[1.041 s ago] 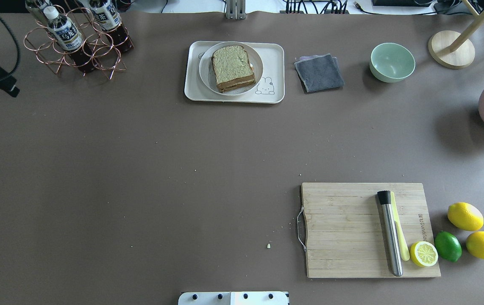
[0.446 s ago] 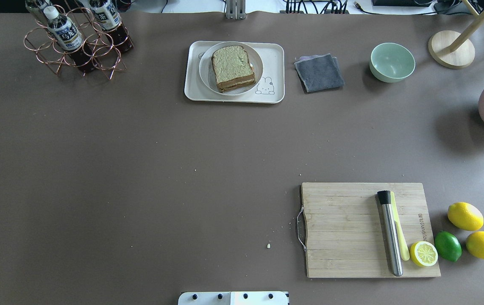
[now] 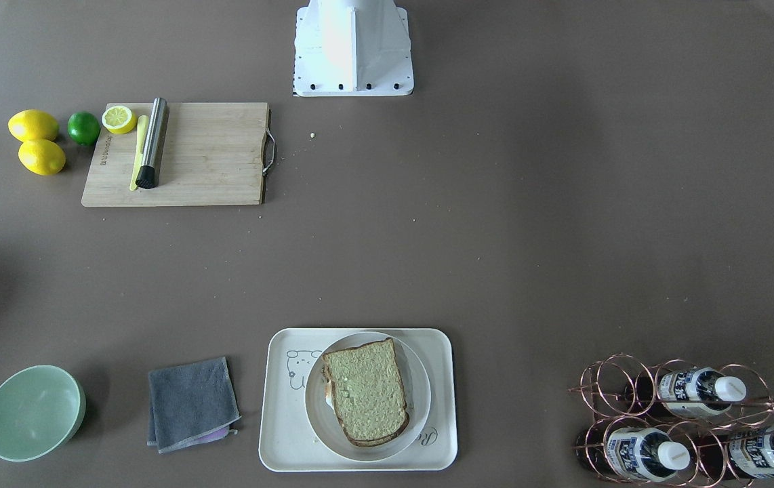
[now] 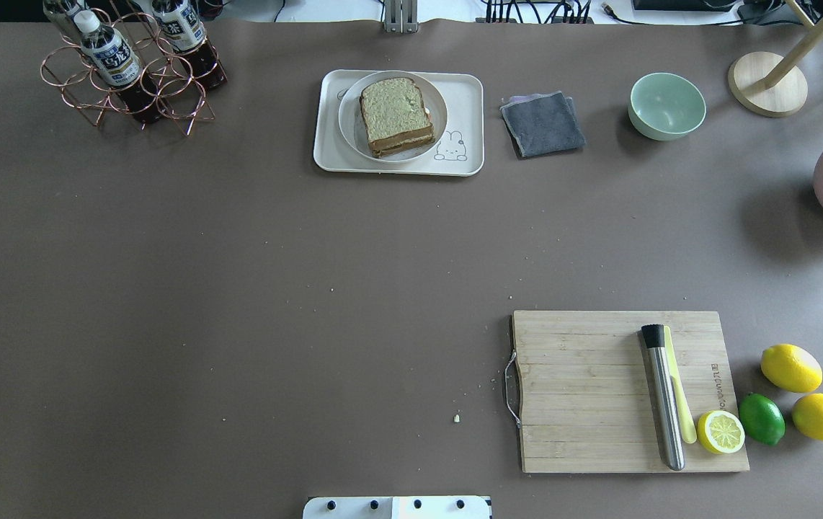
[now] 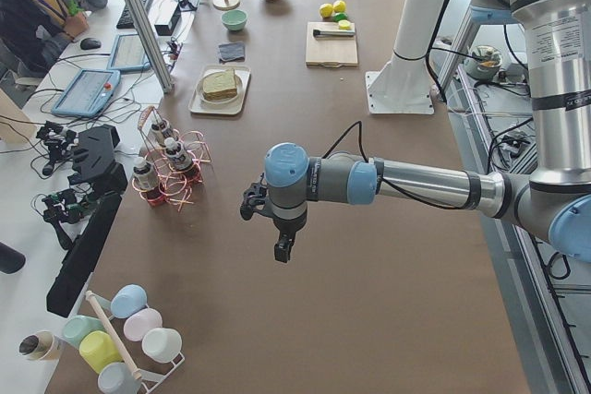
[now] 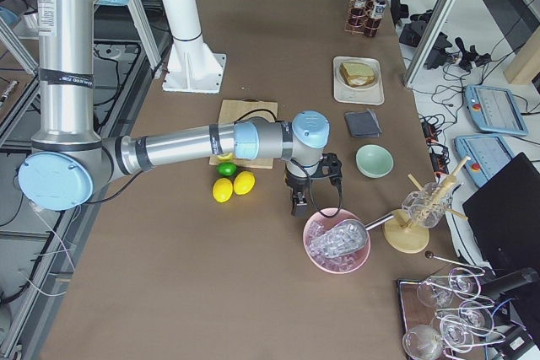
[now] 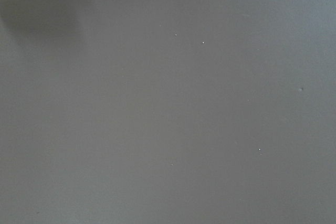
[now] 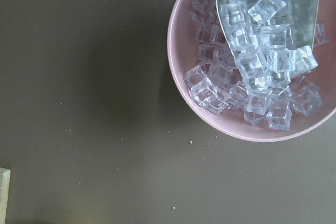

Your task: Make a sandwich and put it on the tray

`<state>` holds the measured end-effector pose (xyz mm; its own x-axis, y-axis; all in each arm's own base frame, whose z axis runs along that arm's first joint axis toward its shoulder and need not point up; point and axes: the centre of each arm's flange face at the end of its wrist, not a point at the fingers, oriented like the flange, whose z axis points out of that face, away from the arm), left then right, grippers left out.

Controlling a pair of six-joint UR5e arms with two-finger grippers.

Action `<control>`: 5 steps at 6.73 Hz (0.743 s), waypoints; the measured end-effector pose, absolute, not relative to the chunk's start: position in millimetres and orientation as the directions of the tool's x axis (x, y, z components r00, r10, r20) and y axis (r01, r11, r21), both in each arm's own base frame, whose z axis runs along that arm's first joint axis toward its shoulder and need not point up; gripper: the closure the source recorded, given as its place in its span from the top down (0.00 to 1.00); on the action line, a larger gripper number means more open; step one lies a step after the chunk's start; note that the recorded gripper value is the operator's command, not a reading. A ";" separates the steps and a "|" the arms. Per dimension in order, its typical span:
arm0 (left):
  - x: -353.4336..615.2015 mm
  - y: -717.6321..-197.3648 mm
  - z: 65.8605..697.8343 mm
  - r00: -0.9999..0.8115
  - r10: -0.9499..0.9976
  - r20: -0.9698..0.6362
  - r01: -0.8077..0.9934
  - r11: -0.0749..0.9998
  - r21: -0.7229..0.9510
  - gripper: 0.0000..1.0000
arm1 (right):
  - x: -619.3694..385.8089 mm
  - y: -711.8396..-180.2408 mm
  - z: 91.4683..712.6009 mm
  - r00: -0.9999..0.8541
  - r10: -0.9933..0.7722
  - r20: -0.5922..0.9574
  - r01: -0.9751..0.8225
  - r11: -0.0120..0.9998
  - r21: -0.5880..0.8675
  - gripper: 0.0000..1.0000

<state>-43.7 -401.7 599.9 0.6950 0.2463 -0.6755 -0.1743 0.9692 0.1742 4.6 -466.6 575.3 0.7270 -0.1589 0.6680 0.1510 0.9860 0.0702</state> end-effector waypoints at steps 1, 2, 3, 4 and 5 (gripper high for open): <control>-44.9 -399.5 598.0 0.695 0.246 -0.676 -0.171 0.969 0.177 0.97 | 4.7 -466.1 575.6 0.727 -0.160 0.668 0.152 0.986 0.071 1.00; -45.2 -399.2 595.7 0.694 0.248 -0.676 -0.171 0.969 0.180 0.97 | 6.2 -464.5 576.9 0.728 -0.160 0.667 0.152 0.986 0.070 1.00; -45.0 -398.9 594.2 0.690 0.249 -0.679 -0.169 0.969 0.182 0.97 | 8.0 -463.9 577.2 0.729 -0.158 0.666 0.149 0.986 0.071 1.00; -44.4 -398.9 593.2 0.685 0.248 -0.685 -0.168 0.969 0.183 0.97 | 9.1 -464.2 577.2 0.731 -0.157 0.664 0.148 0.986 0.071 1.00; -43.9 -399.1 592.4 0.683 0.249 -0.687 -0.168 0.969 0.184 0.97 | 10.0 -463.2 578.5 0.735 -0.156 0.660 0.147 0.987 0.069 1.00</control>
